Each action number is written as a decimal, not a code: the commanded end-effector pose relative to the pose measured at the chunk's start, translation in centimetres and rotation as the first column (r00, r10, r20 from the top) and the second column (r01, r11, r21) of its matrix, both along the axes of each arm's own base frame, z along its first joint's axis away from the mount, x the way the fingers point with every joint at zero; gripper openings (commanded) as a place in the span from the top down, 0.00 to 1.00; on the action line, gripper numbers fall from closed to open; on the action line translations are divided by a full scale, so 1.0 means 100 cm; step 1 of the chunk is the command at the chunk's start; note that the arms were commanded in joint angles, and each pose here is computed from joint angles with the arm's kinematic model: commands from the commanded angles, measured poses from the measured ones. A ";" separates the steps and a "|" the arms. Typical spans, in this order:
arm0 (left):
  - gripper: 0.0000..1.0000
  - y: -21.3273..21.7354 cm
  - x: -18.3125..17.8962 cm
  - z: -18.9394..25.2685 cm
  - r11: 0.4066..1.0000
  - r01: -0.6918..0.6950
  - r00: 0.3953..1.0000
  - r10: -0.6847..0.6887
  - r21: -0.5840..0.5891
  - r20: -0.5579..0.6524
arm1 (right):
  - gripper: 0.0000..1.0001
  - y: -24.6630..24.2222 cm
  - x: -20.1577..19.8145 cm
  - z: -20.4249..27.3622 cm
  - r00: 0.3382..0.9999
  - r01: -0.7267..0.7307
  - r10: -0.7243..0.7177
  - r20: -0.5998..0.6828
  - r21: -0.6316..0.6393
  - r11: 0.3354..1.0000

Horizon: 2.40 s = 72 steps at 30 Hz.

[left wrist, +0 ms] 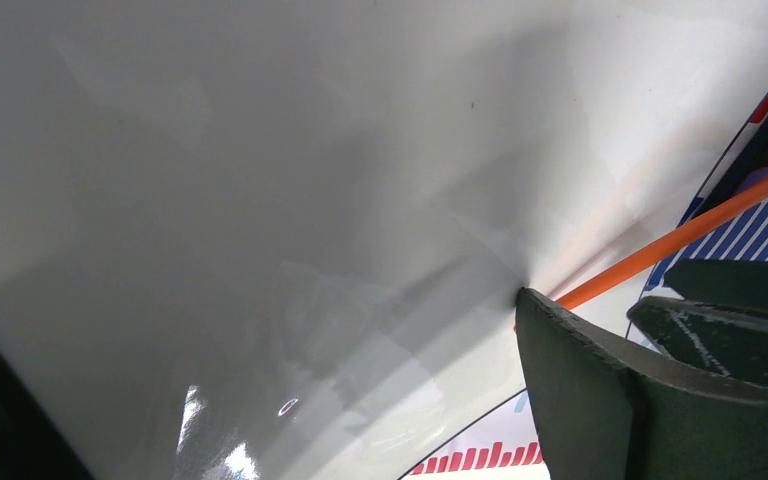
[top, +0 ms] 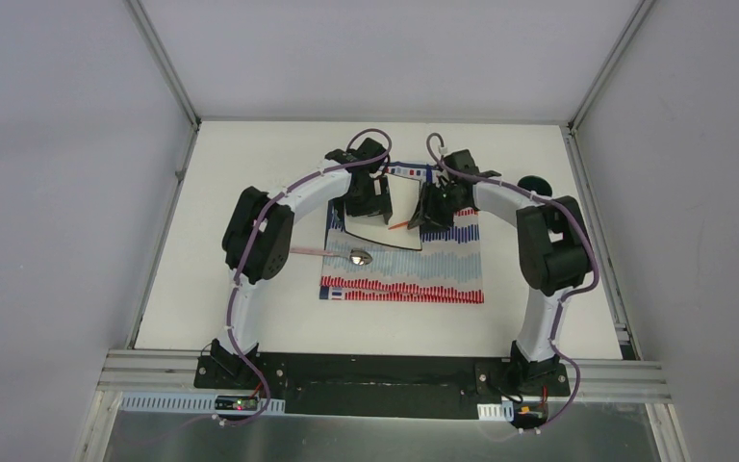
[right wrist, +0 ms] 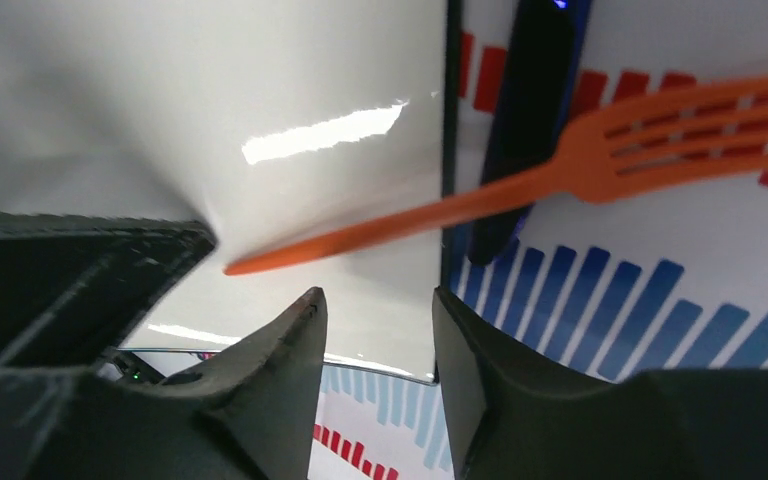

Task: Set the dinner table for one person
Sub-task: Place the plate on the napkin.

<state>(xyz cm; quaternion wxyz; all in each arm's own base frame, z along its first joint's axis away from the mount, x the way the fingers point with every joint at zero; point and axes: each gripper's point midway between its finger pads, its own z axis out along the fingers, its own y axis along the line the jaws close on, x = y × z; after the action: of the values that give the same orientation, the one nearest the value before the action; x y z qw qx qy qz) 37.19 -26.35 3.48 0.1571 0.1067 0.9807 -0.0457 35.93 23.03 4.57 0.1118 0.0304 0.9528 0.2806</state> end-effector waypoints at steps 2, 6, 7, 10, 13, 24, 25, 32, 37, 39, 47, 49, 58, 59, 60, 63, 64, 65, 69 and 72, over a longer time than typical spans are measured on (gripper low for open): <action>0.12 0.065 -0.058 -0.100 0.893 0.141 0.978 -0.059 0.426 -0.201 | 0.53 -0.009 -0.002 0.014 0.996 0.036 -0.038 0.083 0.030 0.999; 0.12 0.064 -0.058 -0.103 0.897 0.143 0.977 -0.060 0.419 -0.206 | 0.51 -0.015 -0.009 -0.004 0.995 0.065 -0.067 0.079 0.018 0.998; 0.12 0.063 -0.058 -0.103 0.897 0.144 0.977 -0.062 0.419 -0.204 | 0.51 -0.014 -0.009 -0.008 0.994 0.072 -0.074 0.079 0.030 0.997; 0.12 0.063 -0.057 -0.105 0.898 0.146 0.976 -0.064 0.416 -0.206 | 0.51 -0.006 -0.005 -0.019 0.992 0.091 -0.097 0.076 0.078 0.993; 0.12 0.062 -0.057 -0.106 0.899 0.147 0.976 -0.064 0.413 -0.207 | 0.51 0.006 -0.002 -0.029 0.993 0.100 -0.109 0.047 0.151 0.983; 0.13 0.060 -0.057 -0.107 0.905 0.141 0.977 -0.062 0.402 -0.204 | 0.52 0.043 0.016 -0.028 0.993 0.103 -0.118 0.024 0.339 0.935; 0.13 0.059 -0.057 -0.108 0.906 0.141 0.977 -0.062 0.399 -0.204 | 0.52 0.044 0.017 -0.027 0.993 0.104 -0.119 0.024 0.347 0.932; 0.13 0.062 -0.060 -0.110 0.903 0.144 0.976 -0.061 0.405 -0.210 | 0.55 0.037 0.020 -0.029 0.990 0.115 -0.135 0.047 0.301 0.947; 0.13 0.062 -0.060 -0.107 0.905 0.139 0.977 -0.060 0.402 -0.203 | 0.64 0.028 0.040 -0.027 0.989 0.111 -0.130 0.073 0.220 0.969; 0.13 0.062 -0.061 -0.106 0.906 0.137 0.978 -0.059 0.401 -0.201 | 0.67 0.025 0.051 -0.024 0.988 0.117 -0.134 0.074 0.198 0.973; 0.13 0.067 -0.066 -0.104 0.903 0.134 0.978 -0.054 0.407 -0.202 | 0.80 0.015 0.091 -0.012 0.979 0.150 -0.170 0.109 0.176 0.973; 0.13 0.070 -0.068 -0.103 0.902 0.131 0.978 -0.049 0.412 -0.202 | 0.83 0.014 0.098 -0.013 0.978 0.157 -0.178 0.110 0.171 0.973; 0.14 0.077 -0.073 -0.099 0.897 0.123 0.980 -0.042 0.425 -0.196 | 0.95 -0.005 0.130 -0.025 0.973 0.185 -0.193 0.129 0.068 0.980; 0.14 0.077 -0.074 -0.099 0.897 0.122 0.980 -0.041 0.425 -0.196 | 0.98 -0.007 0.134 -0.028 0.973 0.187 -0.193 0.127 0.059 0.981; 0.14 0.077 -0.074 -0.099 0.897 0.124 0.980 -0.042 0.424 -0.196 | 1.00 -0.009 0.138 -0.025 0.972 0.187 -0.193 0.132 0.053 0.981; 0.14 0.078 -0.075 -0.099 0.897 0.123 0.980 -0.041 0.425 -0.196 | 1.00 -0.017 0.154 -0.023 0.968 0.201 -0.202 0.147 0.026 0.979; 0.14 0.079 -0.075 -0.099 0.896 0.122 0.980 -0.040 0.426 -0.196 | 1.00 -0.020 0.158 -0.023 0.967 0.207 -0.206 0.148 0.014 0.978; 0.14 0.079 -0.076 -0.098 0.896 0.121 0.980 -0.039 0.428 -0.195 | 1.00 -0.022 0.162 -0.023 0.966 0.210 -0.207 0.153 -0.002 0.978; 0.14 0.081 -0.077 -0.098 0.894 0.121 0.980 -0.038 0.431 -0.195 | 1.00 -0.030 0.178 -0.022 0.965 0.217 -0.206 0.164 -0.050 0.975; 0.14 0.082 -0.078 -0.099 0.893 0.121 0.980 -0.038 0.433 -0.197 | 1.00 -0.034 0.186 -0.019 0.962 0.226 -0.215 0.169 -0.048 0.973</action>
<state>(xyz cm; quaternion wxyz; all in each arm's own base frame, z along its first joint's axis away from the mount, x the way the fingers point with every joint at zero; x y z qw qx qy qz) 37.56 -26.93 2.67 0.1895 0.0675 0.9768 -0.0735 50.29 20.54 3.42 0.1486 0.1167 0.9439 0.2707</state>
